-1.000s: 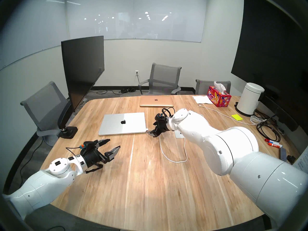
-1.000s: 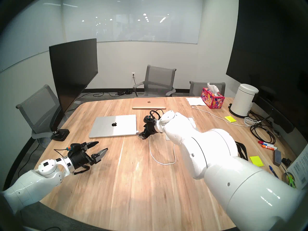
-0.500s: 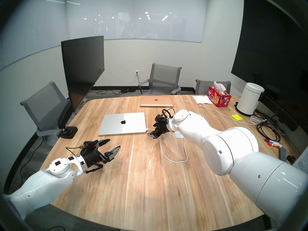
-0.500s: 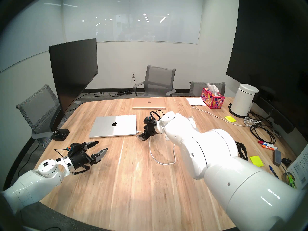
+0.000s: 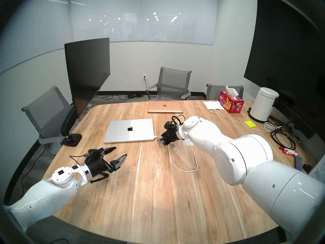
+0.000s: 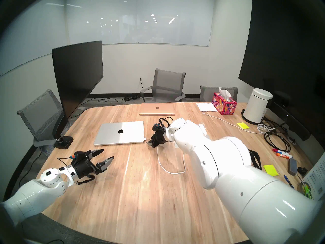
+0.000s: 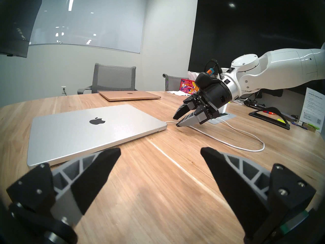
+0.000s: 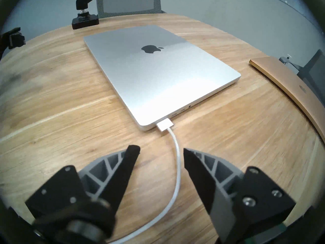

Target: Unplug the charging cable from the port of the MacBook and lay it on the desk

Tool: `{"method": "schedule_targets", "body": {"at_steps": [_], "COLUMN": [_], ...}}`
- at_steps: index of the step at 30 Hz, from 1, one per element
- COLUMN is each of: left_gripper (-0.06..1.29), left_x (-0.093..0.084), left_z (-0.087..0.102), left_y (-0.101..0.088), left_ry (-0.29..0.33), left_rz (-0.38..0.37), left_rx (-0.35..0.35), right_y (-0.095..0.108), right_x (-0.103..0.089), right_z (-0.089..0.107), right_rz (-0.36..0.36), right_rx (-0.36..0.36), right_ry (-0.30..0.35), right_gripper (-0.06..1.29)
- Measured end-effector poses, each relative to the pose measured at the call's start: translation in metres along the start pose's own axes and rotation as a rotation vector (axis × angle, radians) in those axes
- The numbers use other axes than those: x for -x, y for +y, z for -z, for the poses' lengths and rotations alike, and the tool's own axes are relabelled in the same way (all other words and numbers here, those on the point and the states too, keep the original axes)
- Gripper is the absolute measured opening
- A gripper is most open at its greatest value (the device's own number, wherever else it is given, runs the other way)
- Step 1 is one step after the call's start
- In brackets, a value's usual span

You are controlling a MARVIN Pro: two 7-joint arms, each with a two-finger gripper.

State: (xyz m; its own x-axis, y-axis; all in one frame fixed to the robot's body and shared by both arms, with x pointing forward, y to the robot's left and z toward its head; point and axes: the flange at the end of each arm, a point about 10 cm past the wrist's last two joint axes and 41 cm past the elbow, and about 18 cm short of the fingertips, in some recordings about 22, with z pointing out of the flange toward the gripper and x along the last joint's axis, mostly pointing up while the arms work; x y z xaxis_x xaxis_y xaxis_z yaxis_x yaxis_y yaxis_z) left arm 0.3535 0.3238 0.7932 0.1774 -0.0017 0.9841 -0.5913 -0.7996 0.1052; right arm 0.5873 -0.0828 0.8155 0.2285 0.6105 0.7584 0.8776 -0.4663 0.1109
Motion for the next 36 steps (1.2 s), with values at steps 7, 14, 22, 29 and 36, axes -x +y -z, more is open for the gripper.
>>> {"method": "schedule_targets", "body": {"at_steps": [7,14,22,29,36], "left_gripper": [1.25,1.25,1.25,1.25,1.25], "left_x": [0.0,0.0,0.0,0.0001,0.0001], "left_z": [0.0,0.0,0.0,0.0,-0.0001], "left_y": [0.0,0.0,0.0,0.0001,0.0001], "left_ry": [0.0,0.0,0.0,-0.001,-0.001], "left_rz": [0.0,0.0,0.0,0.0,0.001], "left_rx": [0.0,0.0,0.0,0.0,0.001], "right_y": [-0.0004,-0.0018,-0.0024,-0.0026,-0.003], "right_x": [0.0013,0.003,0.0055,0.0066,0.0081], "right_z": [0.0001,0.0004,0.001,0.0011,0.0008], "right_rz": [-0.018,-0.038,-0.07,-0.101,-0.125], "right_rx": [-0.005,-0.02,-0.032,-0.034,-0.033], "right_ry": [-0.003,-0.006,-0.008,-0.008,-0.01], "right_gripper": [0.7,0.85,0.99,0.99,1.04]}}
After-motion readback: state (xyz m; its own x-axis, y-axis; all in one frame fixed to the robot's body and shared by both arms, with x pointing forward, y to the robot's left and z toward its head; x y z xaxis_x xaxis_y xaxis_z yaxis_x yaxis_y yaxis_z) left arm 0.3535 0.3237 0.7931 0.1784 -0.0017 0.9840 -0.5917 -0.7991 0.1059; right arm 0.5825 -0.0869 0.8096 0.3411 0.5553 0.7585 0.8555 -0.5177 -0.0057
